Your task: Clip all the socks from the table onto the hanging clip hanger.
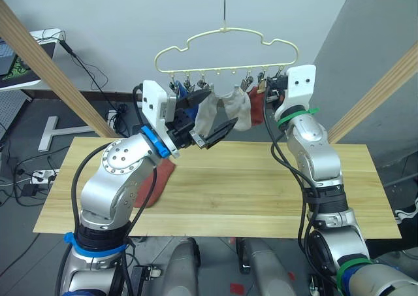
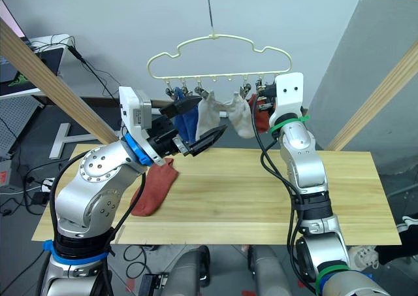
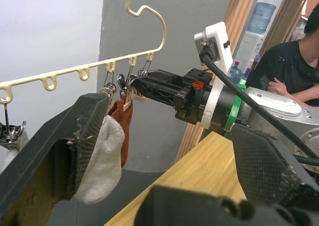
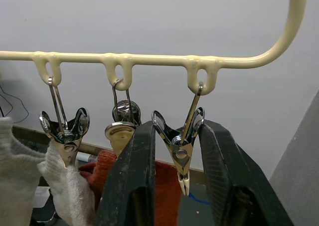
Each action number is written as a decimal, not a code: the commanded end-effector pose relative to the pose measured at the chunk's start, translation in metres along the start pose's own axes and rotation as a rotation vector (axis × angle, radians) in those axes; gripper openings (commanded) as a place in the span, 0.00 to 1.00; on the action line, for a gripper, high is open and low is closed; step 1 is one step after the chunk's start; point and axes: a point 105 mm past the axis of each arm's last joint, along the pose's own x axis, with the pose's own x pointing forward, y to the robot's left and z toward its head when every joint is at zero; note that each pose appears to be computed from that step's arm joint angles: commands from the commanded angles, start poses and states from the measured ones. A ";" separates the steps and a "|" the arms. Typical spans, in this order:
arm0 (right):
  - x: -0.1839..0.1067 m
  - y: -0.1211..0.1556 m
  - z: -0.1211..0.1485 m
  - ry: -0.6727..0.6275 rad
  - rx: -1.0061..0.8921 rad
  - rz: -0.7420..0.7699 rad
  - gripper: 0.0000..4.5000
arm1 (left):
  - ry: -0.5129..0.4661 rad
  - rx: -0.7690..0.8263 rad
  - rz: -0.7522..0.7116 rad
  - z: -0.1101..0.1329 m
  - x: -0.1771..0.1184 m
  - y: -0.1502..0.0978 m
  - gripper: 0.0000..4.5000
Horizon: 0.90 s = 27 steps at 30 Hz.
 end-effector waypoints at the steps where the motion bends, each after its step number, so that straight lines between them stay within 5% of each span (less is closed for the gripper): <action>1: 0.000 -0.003 0.017 -0.067 -0.005 -0.009 0.30 | -0.048 0.035 -0.019 0.015 0.000 -0.007 1.00; 5: 0.001 -0.005 0.016 -0.060 -0.001 -0.024 0.48 | -0.049 0.035 -0.019 0.015 0.001 -0.006 1.00; 8: 0.001 -0.005 0.016 -0.056 0.010 -0.028 0.73 | -0.051 0.035 -0.019 0.016 0.001 -0.007 1.00; 17: 0.002 -0.005 0.017 -0.062 0.030 -0.029 0.73 | -0.051 0.034 -0.018 0.015 0.002 -0.007 1.00; 20: 0.002 -0.005 0.017 -0.063 0.032 -0.029 0.60 | -0.052 0.034 -0.018 0.016 0.001 -0.007 1.00; 24: 0.002 -0.004 0.017 -0.060 0.030 -0.026 0.29 | -0.051 0.035 -0.016 0.015 0.001 -0.007 1.00; 27: 0.003 -0.002 0.018 -0.063 0.028 -0.018 0.29 | -0.051 0.035 -0.016 0.015 0.001 -0.007 1.00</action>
